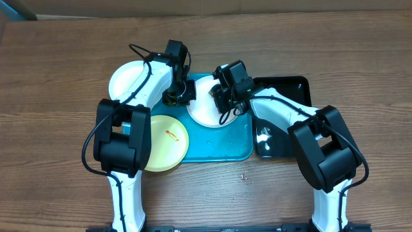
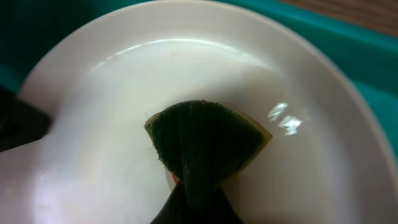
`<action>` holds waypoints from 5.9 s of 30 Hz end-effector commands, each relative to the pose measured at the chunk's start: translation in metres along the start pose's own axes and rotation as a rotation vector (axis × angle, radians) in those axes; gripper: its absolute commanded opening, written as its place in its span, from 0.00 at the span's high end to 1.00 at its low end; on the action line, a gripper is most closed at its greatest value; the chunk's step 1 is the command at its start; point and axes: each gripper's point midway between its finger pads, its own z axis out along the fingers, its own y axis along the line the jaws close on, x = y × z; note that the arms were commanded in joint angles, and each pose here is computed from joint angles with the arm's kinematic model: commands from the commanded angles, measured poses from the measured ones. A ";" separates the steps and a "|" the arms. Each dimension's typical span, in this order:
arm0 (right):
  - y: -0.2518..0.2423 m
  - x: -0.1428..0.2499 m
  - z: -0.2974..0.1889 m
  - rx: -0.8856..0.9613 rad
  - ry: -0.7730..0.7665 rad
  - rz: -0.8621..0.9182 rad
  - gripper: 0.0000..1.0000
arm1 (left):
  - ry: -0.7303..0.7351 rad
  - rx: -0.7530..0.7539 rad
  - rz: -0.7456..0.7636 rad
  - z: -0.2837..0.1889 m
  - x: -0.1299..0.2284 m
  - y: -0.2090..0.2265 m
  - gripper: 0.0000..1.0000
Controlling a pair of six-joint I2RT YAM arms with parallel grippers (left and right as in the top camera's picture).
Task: Clean dirty plates on tray and stack at the side
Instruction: 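Wipe the held white plate with the sponge in the right gripper, then return the sponge to the black tray and release it with right gripper, then lift the white plate with the left gripper and carry it left off the tray, then set the white plate on the table left of the tray and release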
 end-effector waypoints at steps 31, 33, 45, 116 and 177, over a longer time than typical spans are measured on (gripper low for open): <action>-0.138 0.081 -0.143 0.123 0.125 0.452 0.96 | -0.006 -0.027 0.031 0.003 -0.002 0.003 0.68; -0.145 0.092 -0.131 0.175 0.115 0.430 0.96 | -0.004 -0.027 0.031 0.003 -0.001 0.003 0.69; -0.138 0.036 -0.167 0.042 0.013 0.510 0.29 | 0.004 -0.030 0.030 0.003 0.001 0.004 0.66; -0.243 0.015 -0.271 0.200 -0.164 0.722 0.00 | -1.095 -0.719 0.458 -0.263 0.057 -0.219 0.96; -0.243 0.015 -0.271 0.200 -0.164 0.722 0.00 | -0.273 -0.188 -0.970 -0.132 0.060 0.384 0.74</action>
